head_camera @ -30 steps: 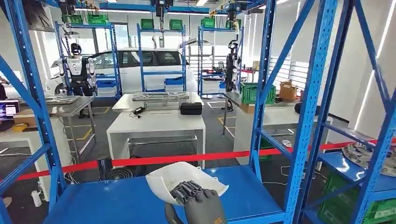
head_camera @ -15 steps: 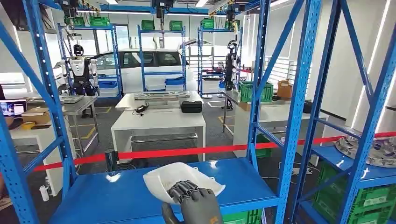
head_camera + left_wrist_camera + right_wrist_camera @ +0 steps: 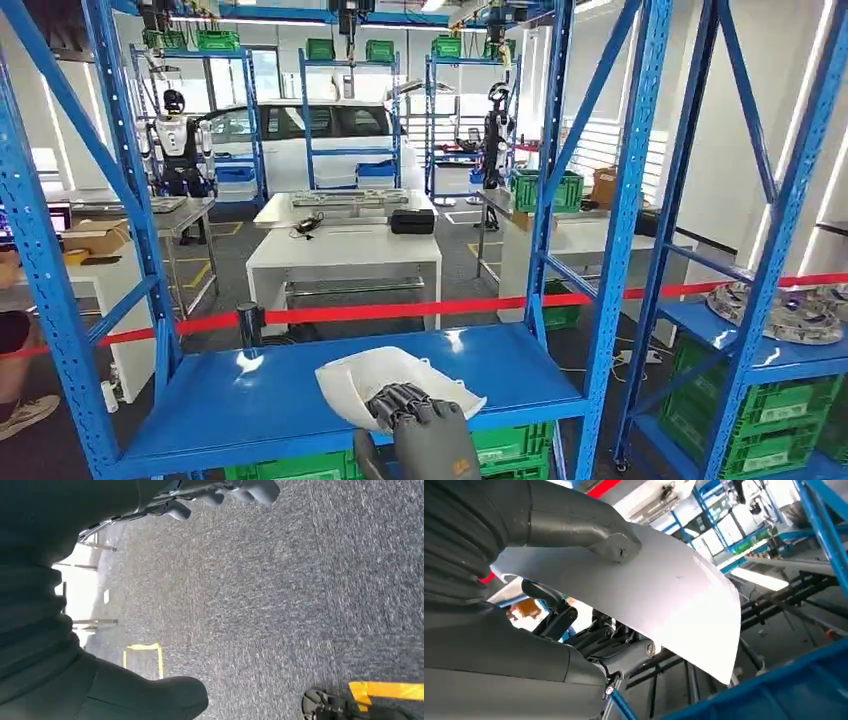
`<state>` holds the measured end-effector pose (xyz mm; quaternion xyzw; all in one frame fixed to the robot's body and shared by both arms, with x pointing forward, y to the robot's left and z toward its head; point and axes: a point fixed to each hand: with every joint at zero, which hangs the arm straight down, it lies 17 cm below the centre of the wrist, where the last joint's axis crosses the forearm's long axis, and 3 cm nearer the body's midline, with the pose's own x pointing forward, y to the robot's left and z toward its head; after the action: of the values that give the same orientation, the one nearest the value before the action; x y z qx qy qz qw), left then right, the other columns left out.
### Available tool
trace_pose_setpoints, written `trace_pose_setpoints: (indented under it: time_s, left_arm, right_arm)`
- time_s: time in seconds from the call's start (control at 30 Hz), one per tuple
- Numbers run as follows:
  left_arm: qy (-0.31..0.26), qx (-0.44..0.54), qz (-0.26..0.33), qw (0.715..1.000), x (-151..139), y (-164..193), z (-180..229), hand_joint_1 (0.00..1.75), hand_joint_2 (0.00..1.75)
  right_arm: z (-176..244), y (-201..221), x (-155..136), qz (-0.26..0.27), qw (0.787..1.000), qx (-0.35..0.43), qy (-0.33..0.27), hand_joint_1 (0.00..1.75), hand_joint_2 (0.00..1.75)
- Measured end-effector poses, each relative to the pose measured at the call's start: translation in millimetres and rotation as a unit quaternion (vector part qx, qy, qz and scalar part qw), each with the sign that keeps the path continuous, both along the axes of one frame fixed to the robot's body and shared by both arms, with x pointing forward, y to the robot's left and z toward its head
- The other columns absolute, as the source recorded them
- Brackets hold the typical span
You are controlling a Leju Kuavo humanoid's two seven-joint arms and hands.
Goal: Take the parts from the cabinet and place them on the table.
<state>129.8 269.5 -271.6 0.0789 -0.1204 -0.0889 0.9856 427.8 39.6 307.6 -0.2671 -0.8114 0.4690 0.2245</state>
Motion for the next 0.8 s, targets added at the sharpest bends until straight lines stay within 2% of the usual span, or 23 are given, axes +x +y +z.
trace_pose_setpoints:
  time_s: [0.8]
  left_arm:
    - [-0.01, 0.01, 0.004, 1.0, -1, 20, 0, 0.0, 1.75]
  right_arm:
    - [-6, 4, -5, 0.005, 1.0, 0.012, 0.012, 1.75, 1.75]
